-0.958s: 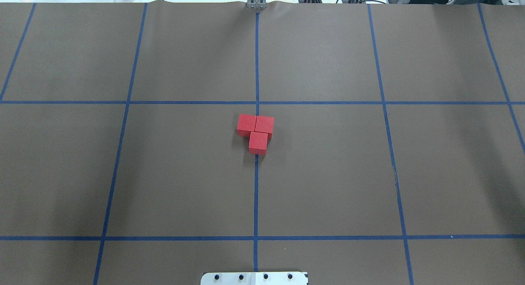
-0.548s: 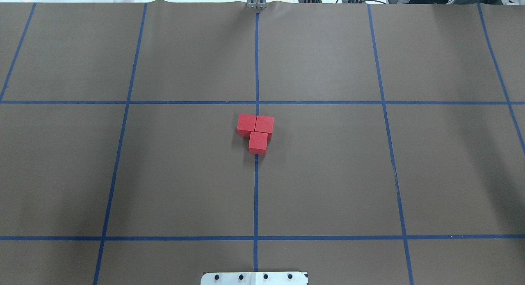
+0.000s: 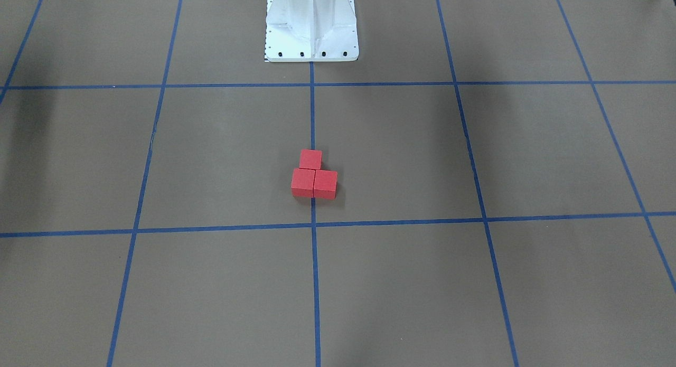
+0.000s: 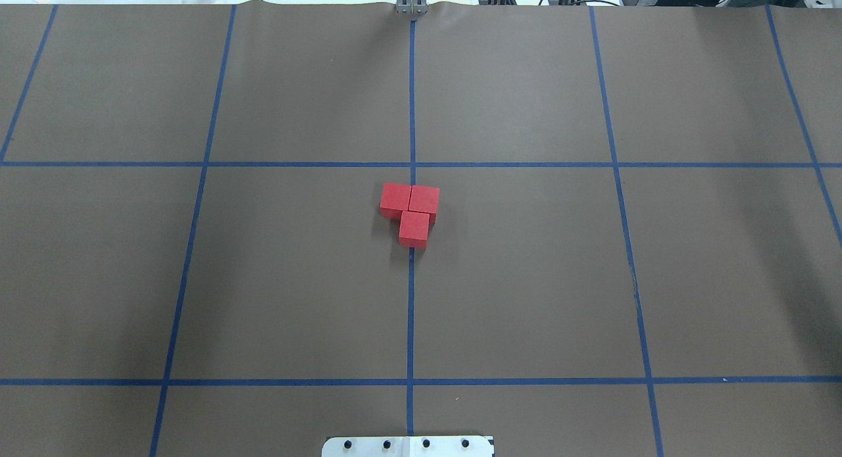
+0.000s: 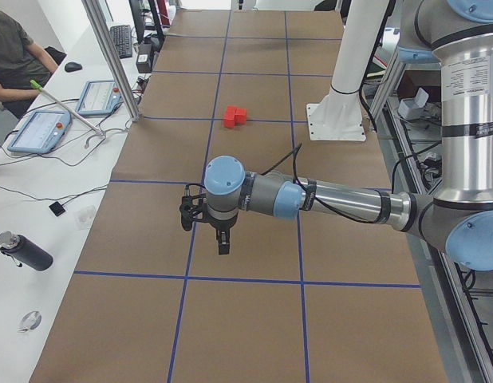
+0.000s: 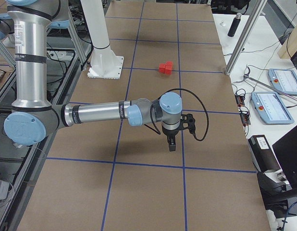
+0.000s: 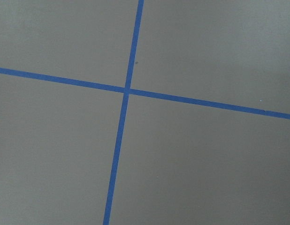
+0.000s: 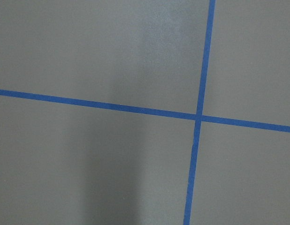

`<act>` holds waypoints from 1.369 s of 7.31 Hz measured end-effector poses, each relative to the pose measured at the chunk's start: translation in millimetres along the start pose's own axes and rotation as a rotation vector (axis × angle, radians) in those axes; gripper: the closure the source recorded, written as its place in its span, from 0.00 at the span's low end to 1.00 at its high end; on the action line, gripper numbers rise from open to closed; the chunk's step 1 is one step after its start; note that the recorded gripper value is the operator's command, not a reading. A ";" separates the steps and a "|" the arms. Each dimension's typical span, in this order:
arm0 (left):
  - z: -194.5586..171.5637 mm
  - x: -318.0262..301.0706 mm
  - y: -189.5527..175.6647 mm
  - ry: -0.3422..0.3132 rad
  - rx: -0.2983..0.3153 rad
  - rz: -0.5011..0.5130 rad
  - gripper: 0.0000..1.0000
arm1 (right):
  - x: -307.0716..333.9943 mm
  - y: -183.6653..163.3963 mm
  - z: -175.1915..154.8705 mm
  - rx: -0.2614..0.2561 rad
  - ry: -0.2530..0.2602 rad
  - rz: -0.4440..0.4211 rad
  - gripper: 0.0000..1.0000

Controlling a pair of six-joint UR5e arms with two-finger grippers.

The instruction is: Form red blocks into L shape at center

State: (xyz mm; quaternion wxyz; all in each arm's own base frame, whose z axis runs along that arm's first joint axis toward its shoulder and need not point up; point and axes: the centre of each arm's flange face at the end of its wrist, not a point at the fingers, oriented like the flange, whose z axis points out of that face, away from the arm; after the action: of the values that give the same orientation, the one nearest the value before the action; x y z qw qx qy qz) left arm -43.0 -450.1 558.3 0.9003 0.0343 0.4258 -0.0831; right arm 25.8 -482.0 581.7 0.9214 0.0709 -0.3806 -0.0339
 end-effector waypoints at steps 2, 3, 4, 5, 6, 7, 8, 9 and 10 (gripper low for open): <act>-3.9 4.3 1.3 0.002 0.007 0.008 0.00 | 0.4 0.0 0.8 -0.001 0.000 0.001 0.01; -5.3 5.2 2.3 0.003 0.009 0.010 0.00 | 0.3 -0.1 1.0 -0.001 -0.001 0.001 0.01; -5.6 4.9 3.3 0.003 0.009 0.009 0.00 | 0.2 -0.1 1.0 -0.001 -0.002 0.001 0.01; -5.8 4.9 3.7 0.003 0.009 0.010 0.00 | 0.3 0.0 1.2 -0.001 -0.003 0.001 0.01; -5.9 5.1 3.6 0.003 0.009 0.010 0.00 | 0.4 0.1 1.5 -0.003 -0.004 0.002 0.01; -6.3 6.2 3.0 0.004 0.011 0.012 0.00 | 1.1 0.3 2.3 -0.004 -0.005 0.004 0.01; -6.6 7.6 2.3 0.005 0.012 0.015 0.00 | 3.1 0.6 4.5 -0.009 -0.005 0.008 0.01; -6.8 8.5 1.8 0.006 0.013 0.018 0.00 | 5.7 1.0 7.9 -0.016 -0.004 0.013 0.01; -7.2 9.4 1.5 0.007 0.015 0.021 0.00 | 6.7 1.2 9.5 -0.019 -0.004 0.015 0.01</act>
State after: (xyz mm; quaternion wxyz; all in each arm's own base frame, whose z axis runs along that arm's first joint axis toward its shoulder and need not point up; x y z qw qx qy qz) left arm -42.4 -448.7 546.5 0.8994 0.0456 0.4280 -0.0769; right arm 23.9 -482.6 593.3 0.9215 0.0594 -0.3827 -0.0309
